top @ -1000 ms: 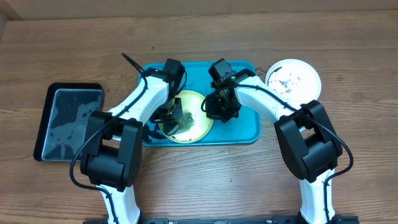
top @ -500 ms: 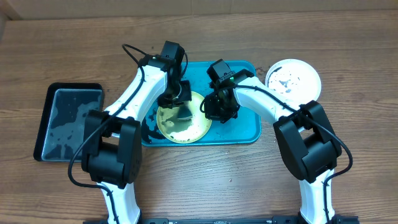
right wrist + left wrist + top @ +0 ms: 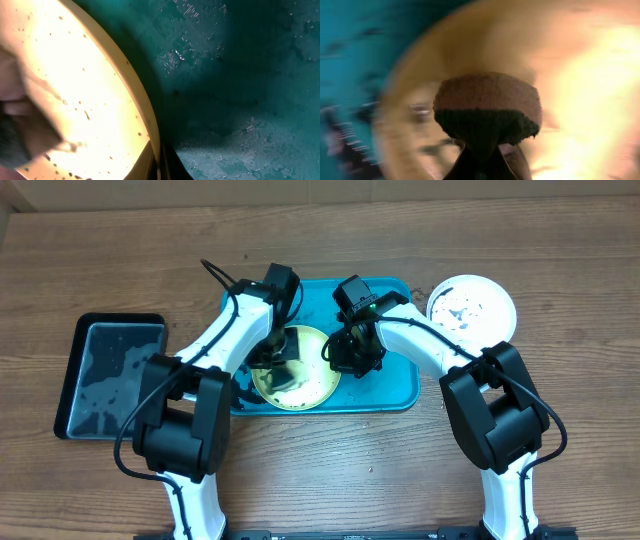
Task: Clean dirty plates on tray and stack at the side
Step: 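Scrub the yellow plate with the sponge while the right gripper holds it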
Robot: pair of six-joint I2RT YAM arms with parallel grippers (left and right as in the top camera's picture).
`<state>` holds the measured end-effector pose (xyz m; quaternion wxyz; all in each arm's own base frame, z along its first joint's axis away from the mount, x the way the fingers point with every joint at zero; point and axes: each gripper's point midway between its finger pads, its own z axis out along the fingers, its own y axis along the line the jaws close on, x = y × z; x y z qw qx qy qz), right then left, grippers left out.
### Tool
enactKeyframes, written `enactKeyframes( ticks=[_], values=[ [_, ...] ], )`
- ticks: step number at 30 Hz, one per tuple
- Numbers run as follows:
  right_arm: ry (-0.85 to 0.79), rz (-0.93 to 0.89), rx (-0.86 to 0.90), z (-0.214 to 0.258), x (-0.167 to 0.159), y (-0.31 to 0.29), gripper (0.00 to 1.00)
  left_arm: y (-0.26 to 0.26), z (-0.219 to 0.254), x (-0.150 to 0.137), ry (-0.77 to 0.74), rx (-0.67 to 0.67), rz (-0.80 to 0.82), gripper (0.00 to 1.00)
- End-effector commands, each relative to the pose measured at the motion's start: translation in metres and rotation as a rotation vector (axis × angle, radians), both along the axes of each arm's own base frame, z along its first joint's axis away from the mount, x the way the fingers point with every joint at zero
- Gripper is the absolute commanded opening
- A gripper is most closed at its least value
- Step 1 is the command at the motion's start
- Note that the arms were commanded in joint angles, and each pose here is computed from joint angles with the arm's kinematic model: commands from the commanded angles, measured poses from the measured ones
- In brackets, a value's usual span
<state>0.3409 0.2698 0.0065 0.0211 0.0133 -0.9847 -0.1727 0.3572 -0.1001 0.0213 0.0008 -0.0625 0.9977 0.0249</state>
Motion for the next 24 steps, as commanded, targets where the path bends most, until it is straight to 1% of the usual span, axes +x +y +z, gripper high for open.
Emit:
enactKeyframes(
  ticks=[1,3,4,8,12,16,20,24],
  values=[
    [0.016,-0.013,-0.074,-0.015,-0.006,-0.015,0.04,0.062,0.009,0.006,-0.038,0.286,0.096,0.04],
    [0.016,-0.014,-0.078,-0.015,-0.006,-0.016,0.04,0.075,0.023,0.009,-0.044,0.336,0.144,0.04],
    [0.016,-0.014,-0.077,-0.015,-0.006,-0.016,0.04,0.079,0.031,0.011,-0.045,0.340,0.165,0.04],
    [-0.010,-0.016,-0.057,-0.005,0.003,-0.009,0.04,0.089,0.072,0.025,-0.073,0.311,0.251,0.04],
    [-0.063,0.019,-0.032,0.025,0.019,0.000,0.04,0.106,0.120,0.039,-0.131,0.261,0.347,0.04],
    [-0.152,0.043,-0.054,0.064,0.038,0.002,0.04,0.144,0.156,0.044,-0.205,0.238,0.459,0.04],
    [-0.274,0.058,-0.128,0.109,0.056,0.002,0.04,0.194,0.163,0.032,-0.202,0.206,0.610,0.04],
    [-0.439,0.046,-0.277,0.155,0.072,-0.004,0.04,0.241,0.148,0.012,-0.151,0.159,0.775,0.04]
  ],
)
